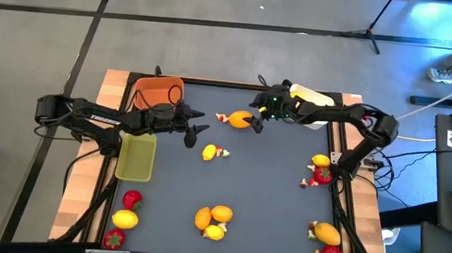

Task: Sort produce into baskets
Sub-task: Put the lemon into the white bin

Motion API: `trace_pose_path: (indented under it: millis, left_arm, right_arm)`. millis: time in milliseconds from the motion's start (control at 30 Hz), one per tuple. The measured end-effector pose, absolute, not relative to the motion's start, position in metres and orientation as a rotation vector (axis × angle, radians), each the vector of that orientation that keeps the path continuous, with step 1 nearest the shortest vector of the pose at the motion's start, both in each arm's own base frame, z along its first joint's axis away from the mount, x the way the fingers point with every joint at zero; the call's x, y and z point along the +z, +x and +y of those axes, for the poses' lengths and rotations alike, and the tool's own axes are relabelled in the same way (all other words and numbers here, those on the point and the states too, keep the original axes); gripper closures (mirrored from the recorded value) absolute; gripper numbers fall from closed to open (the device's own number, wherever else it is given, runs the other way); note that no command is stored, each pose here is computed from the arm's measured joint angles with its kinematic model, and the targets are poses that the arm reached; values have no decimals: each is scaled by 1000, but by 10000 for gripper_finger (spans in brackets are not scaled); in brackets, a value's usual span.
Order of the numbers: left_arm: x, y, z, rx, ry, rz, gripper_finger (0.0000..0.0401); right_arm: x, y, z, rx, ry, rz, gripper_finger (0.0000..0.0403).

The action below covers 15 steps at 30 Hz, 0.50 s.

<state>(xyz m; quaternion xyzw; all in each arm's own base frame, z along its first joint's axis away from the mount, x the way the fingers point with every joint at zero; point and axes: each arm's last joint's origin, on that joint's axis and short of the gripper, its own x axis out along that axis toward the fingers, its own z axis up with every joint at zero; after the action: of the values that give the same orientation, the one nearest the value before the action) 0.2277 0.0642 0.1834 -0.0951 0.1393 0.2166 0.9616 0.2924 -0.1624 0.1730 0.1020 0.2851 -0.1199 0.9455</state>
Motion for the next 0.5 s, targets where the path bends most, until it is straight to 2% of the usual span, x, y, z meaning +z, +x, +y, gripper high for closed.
trace_pose_path:
  millis: [233, 500]
  left_arm:
    - [183, 228, 64, 436, -173, 287, 144]
    - [183, 228, 64, 435, -163, 290, 144]
  right_arm:
    - [165, 297, -161, -167, 175, 582, 44]
    - [146, 305, -158, -172, 118, 624, 52]
